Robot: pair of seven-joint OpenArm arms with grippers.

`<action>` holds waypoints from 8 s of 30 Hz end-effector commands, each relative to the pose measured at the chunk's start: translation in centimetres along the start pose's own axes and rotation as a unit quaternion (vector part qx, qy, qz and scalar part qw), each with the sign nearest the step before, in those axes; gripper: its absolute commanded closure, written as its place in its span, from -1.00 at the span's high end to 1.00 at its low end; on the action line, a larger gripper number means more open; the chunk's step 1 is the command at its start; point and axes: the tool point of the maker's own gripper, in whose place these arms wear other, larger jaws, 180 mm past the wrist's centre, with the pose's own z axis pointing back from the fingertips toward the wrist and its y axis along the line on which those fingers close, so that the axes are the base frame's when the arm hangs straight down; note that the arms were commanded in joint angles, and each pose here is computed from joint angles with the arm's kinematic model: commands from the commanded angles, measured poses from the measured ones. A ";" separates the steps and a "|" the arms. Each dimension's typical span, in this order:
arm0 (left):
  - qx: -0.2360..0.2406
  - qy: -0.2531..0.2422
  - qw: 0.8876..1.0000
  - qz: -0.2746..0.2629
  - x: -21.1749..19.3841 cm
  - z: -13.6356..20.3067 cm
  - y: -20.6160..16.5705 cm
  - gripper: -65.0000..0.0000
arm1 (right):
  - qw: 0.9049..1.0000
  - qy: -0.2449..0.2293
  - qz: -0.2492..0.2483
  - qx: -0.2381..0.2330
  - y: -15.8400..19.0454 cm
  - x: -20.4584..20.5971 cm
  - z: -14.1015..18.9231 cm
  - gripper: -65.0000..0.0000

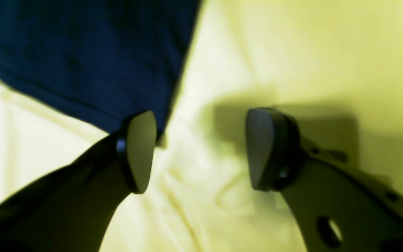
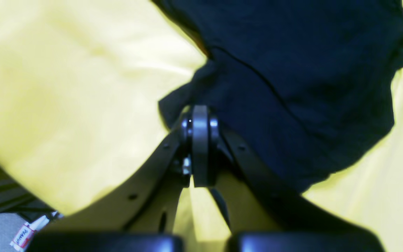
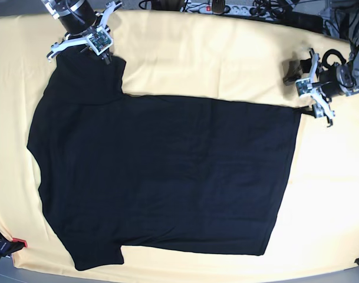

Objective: Fold the T-shirt properly
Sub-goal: 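Move both grippers to the shirt's shoulder and hem corners and grasp, then lift the grasped edge and pull it taut between both grippers, then drag the shirt edge with both grippers to straighten it flat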

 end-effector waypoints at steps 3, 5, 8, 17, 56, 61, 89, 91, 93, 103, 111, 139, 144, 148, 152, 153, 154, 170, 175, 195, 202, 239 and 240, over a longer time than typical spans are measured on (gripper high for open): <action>0.012 0.030 0.998 -0.047 -1.0 -0.6 2.1 0.25 | 1.000 -0.015 -0.003 -0.004 -0.1 0.7 0.2 -1.00; 0.007 0.036 0.997 -0.061 -1.3 -1.4 2.3 0.25 | 1.000 -0.015 -0.003 -0.005 -0.2 0.7 0.2 -1.00; 0.017 0.048 0.995 -0.084 -1.8 -2.4 3.5 0.25 | 1.000 -0.015 -0.002 -0.007 -0.3 0.7 0.2 -1.00; 0.032 0.038 0.993 -0.104 -0.5 -3.4 6.1 -0.30 | 0.999 0.026 0.038 -0.003 -0.2 -0.8 0.3 -0.52; -0.096 0.004 0.993 -0.072 2.2 1.2 2.5 -1.00 | 0.962 0.206 0.143 -0.105 -4.7 -8.1 4.6 -1.00; -0.112 -0.018 0.991 -0.065 4.0 3.1 1.8 -1.00 | 0.950 0.255 0.164 -0.073 -2.7 -10.5 7.3 -1.00; -0.131 0.131 0.963 -0.196 3.4 5.0 -5.5 -1.00 | 0.948 0.158 0.236 -0.146 -5.8 -6.5 6.3 -1.00; -0.063 0.109 0.971 -0.204 4.7 3.8 -3.7 -1.00 | 0.948 0.117 0.246 -0.163 -7.3 -4.5 4.9 -1.00; 0.008 0.094 0.974 -0.208 6.0 2.9 -1.7 -1.00 | 0.951 0.085 0.244 -0.168 -8.6 -2.9 3.6 -1.00; 0.200 0.042 0.971 -0.128 8.5 -0.2 3.8 -1.00 | 0.971 -0.011 0.199 -0.132 -10.7 1.1 -1.5 -1.00; 0.278 0.078 0.953 -0.088 5.1 -1.5 6.1 -1.00 | 0.972 0.024 0.183 -0.146 -13.8 -1.4 -4.5 -1.00; 0.102 0.120 0.979 -0.130 2.9 -1.4 1.4 0.07 | 0.975 0.086 0.156 -0.136 -13.3 -1.5 -3.0 0.36; 0.041 0.120 0.983 -0.136 2.9 -0.8 -1.2 0.07 | 0.979 0.128 0.154 -0.029 -8.3 -4.7 -2.2 0.35; 0.041 0.116 0.983 -0.135 3.0 -0.8 -1.2 0.07 | 0.975 0.158 0.153 -0.011 -7.1 -7.0 -1.5 0.33; 0.042 0.116 0.983 -0.134 3.0 -0.9 -1.2 0.07 | 0.974 0.167 0.150 -0.025 -7.7 -8.7 -1.9 0.33; 0.043 0.117 0.983 -0.136 2.9 -0.9 -1.1 0.07 | 0.972 0.168 0.158 -0.032 -8.1 -9.2 -2.1 0.33; 0.044 0.119 0.982 -0.138 2.8 -0.9 -1.1 0.07 | 0.970 0.170 0.165 -0.041 -8.6 -9.7 -2.3 0.30; 0.218 0.103 0.963 -0.121 4.1 0.5 4.9 -0.30 | 0.961 0.191 0.176 -0.090 -12.9 -11.2 -4.5 -0.14; 0.236 0.102 0.960 -0.107 4.0 0.8 5.5 -1.00 | 0.961 0.193 0.175 -0.091 -12.9 -11.2 -4.4 -0.59; -0.012 0.179 0.971 -0.156 -2.7 0.8 -1.2 0.32 | 0.961 0.205 0.154 -0.101 -13.1 -11.6 -4.2 0.07; 0.102 0.157 0.970 -0.156 -1.1 0.4 2.3 0.12 | 0.963 0.198 0.153 -0.103 -13.1 -11.4 -4.3 0.07; -0.046 0.143 0.968 -0.201 1.2 2.9 -1.9 -1.00 | 0.929 0.314 0.179 -0.078 -13.7 -12.8 -0.6 -1.00; -0.061 0.136 0.968 -0.200 1.7 3.1 -2.5 -1.00 | 0.931 0.311 0.180 -0.071 -13.2 -12.6 -0.3 -1.00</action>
